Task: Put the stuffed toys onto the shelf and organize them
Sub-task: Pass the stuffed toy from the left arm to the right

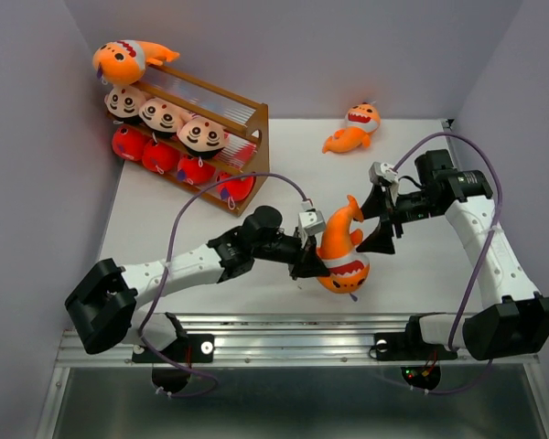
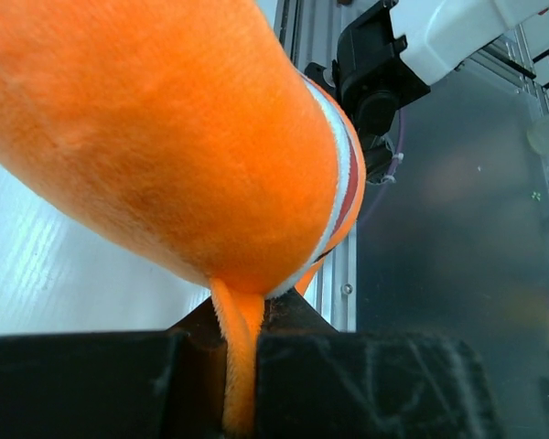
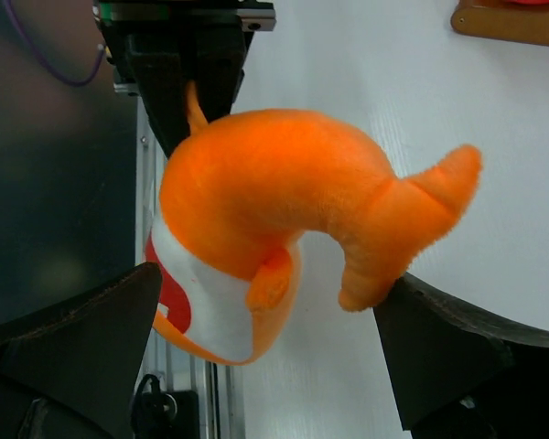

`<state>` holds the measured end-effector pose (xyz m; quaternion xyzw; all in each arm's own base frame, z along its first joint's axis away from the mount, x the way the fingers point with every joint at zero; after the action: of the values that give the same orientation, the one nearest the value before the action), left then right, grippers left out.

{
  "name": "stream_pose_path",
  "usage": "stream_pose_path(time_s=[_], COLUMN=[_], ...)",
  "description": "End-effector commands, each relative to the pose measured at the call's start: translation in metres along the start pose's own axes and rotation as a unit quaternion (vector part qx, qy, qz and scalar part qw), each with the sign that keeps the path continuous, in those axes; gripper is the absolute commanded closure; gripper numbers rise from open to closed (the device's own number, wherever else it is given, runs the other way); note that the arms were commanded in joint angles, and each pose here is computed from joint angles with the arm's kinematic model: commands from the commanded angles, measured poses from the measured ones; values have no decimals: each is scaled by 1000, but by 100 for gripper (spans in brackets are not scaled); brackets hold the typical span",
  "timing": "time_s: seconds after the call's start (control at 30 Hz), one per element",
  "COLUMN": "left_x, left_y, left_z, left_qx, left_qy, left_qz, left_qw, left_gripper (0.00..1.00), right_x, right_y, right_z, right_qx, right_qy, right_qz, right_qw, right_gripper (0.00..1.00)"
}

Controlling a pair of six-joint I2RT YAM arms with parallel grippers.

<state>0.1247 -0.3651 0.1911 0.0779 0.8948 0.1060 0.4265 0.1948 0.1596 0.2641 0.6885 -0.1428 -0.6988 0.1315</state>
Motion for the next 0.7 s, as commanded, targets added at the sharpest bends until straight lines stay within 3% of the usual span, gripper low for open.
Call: stream_pose_path(time_s=[0.0, 0.13, 0.33, 0.43, 0.47, 0.57, 0.67], left_x=[-25, -29, -33, -34, -35, -36, -41], left_y=[-7, -10, -14, -15, -14, -13, -5], left_z=[-17, -17, -15, -14, -13, -11, -12], left_qx=[35, 37, 34, 30, 28, 20, 2], left_qy=[-48, -49, -50, -50, -50, -49, -50], left_qz=[-8, -8, -9, -11, -13, -19, -43], left_qw=[998, 998, 998, 998, 998, 998, 998], left_gripper=[100, 100, 100, 100, 100, 100, 100], right_x=[-17, -23, -26, -22, -23, -25, -28], right_y=[-8, -18, -34, -40, -40, -39, -38], right_z=[13, 16, 16, 11, 10, 5, 0], right_qx=[-28, -46, -60, -51, -47, -36, -24], right_qy=[-36, -43, -66, -77, -81, -88, -100], right_qz=[-41, -58, -58, -53, -53, -50, -44], right_qw=[998, 996, 994, 994, 994, 994, 994], right_gripper=[0, 2, 17, 38, 52, 70, 99])
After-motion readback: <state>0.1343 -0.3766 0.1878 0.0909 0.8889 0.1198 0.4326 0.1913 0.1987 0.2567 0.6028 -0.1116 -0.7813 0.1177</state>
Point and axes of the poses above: each gripper's point midway between its finger pads, its own y axis back along the fingers, its own z axis along the line the jaws close on, x = y × z, the point moved 1 cm from there along y, back along the fingers, and after that the axes turned 13 degrees about y, right-handed, at the moved point
